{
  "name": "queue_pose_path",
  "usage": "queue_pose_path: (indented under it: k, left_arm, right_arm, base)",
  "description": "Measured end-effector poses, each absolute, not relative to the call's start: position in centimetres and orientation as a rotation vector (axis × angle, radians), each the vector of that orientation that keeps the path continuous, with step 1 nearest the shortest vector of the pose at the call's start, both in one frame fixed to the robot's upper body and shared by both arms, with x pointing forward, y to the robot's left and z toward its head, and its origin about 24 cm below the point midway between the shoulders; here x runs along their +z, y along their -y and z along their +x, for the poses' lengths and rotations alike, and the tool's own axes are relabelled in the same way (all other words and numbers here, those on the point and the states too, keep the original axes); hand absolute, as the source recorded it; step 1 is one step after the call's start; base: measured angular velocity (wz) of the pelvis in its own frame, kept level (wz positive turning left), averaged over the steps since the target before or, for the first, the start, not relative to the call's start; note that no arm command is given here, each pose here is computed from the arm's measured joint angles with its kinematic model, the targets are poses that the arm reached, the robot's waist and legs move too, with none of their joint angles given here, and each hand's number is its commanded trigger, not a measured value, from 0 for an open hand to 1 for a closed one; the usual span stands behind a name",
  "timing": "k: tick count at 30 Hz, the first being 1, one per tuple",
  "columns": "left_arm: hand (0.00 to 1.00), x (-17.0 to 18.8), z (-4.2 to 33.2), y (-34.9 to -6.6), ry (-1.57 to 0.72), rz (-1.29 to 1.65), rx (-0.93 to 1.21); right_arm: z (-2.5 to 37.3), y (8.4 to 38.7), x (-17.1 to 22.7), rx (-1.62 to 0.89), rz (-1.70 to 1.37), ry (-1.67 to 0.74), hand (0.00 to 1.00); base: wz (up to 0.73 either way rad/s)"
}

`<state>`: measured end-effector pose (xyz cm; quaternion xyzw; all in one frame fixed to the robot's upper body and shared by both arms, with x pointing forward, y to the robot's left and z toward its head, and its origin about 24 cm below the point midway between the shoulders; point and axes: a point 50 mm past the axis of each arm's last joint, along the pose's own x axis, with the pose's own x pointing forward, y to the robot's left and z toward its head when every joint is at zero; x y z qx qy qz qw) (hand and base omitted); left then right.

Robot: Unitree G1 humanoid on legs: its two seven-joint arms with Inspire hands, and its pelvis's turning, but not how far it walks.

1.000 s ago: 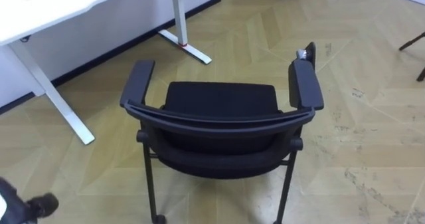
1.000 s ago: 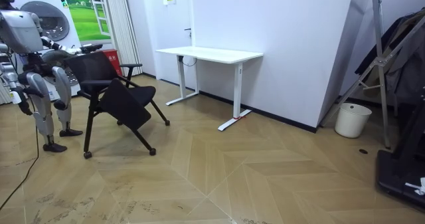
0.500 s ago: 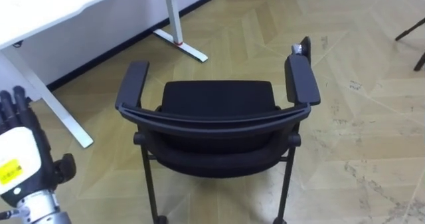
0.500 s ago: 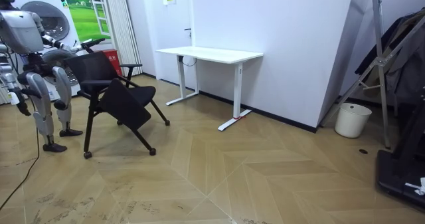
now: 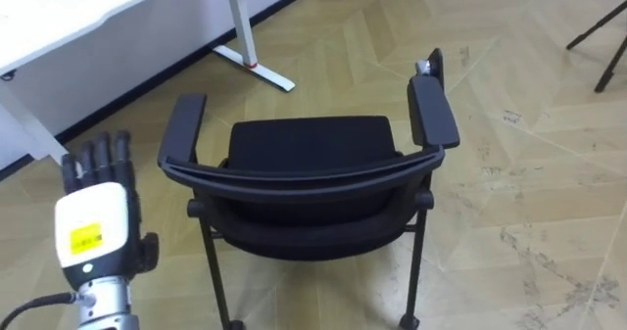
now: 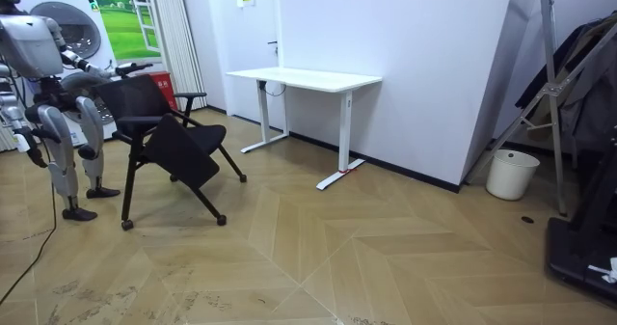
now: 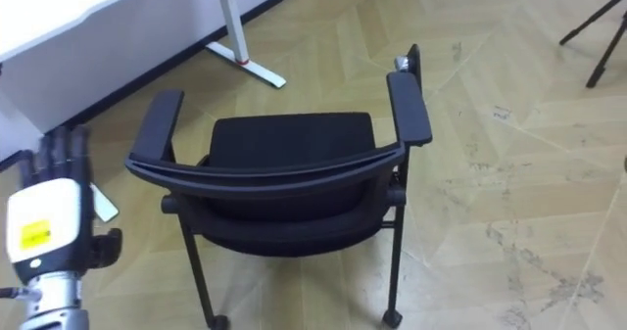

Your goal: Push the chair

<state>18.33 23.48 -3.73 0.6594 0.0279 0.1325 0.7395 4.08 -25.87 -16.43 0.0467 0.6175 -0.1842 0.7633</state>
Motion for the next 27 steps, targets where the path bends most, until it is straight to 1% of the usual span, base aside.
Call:
queue_pose_path:
  k: [11,27]
  left_arm:
    - [0.0,-4.3,18.4,-22.1,-0.048,1.473,0.173]
    - [0.0,-4.3,18.4,-21.9,-0.031,1.489,0.151]
  right_arm:
    - [4.4,25.7,-16.4,-0.358,0.084,-1.315,0.0]
    - [4.5,25.7,-16.4,-0.349,0.09,-1.309,0.0]
  base:
    - [-0.02]
    - [-0.04]
